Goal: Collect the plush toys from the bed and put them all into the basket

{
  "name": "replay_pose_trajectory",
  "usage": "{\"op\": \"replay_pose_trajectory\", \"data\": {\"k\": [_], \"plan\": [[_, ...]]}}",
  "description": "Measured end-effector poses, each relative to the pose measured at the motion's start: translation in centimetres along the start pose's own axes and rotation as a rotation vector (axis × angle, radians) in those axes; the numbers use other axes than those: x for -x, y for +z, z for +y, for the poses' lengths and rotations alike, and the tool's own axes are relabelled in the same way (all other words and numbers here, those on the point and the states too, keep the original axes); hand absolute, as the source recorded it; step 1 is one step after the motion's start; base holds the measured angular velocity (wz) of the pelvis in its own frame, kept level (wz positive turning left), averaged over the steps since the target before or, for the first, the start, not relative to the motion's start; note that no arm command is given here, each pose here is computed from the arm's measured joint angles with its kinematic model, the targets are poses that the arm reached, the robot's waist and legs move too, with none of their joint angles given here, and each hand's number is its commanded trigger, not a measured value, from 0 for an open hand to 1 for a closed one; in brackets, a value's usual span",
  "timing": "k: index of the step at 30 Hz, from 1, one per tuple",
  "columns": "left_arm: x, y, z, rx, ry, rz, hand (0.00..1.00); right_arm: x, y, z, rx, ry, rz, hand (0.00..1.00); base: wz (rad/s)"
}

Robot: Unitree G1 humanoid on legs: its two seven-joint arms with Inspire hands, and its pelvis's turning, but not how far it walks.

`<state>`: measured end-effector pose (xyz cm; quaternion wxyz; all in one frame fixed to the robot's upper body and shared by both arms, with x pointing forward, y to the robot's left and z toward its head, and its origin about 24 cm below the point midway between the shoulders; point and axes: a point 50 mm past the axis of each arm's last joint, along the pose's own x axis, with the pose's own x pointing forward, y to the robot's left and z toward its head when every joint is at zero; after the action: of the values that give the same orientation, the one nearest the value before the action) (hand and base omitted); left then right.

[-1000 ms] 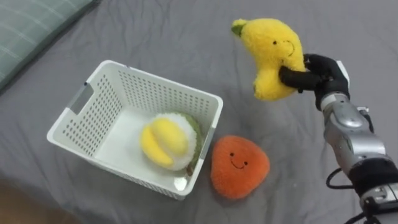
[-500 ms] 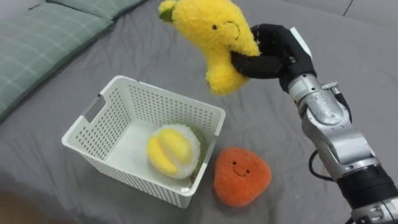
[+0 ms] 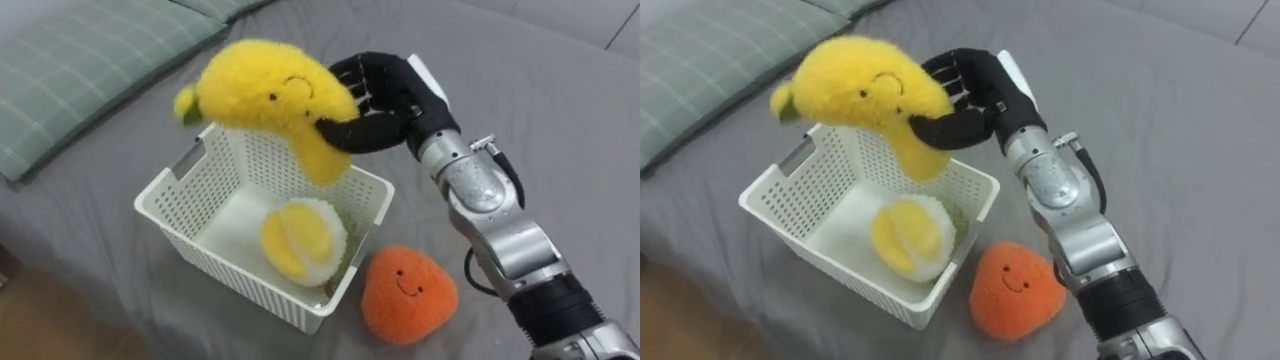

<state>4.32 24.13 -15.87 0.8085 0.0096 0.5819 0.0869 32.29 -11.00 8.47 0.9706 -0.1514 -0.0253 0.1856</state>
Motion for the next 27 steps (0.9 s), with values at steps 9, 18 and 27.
{"op": "replay_pose_trajectory", "data": {"k": [9,18,27], "plan": [[0.0,0.4,0.0,-0.017,-0.001,-0.002,0.0,0.0,0.0,0.5,0.006,0.032,0.001,0.0,0.07],[-0.1,0.8,-0.1,-0.018,0.004,-0.013,0.0,0.0,-0.4,0.7,0.009,0.035,0.017,0.0,0.0],[-0.2,1.1,0.0,-0.013,0.008,-0.02,0.0,0.0,-0.4,0.7,0.015,0.035,0.017,0.0,0.0]]}}
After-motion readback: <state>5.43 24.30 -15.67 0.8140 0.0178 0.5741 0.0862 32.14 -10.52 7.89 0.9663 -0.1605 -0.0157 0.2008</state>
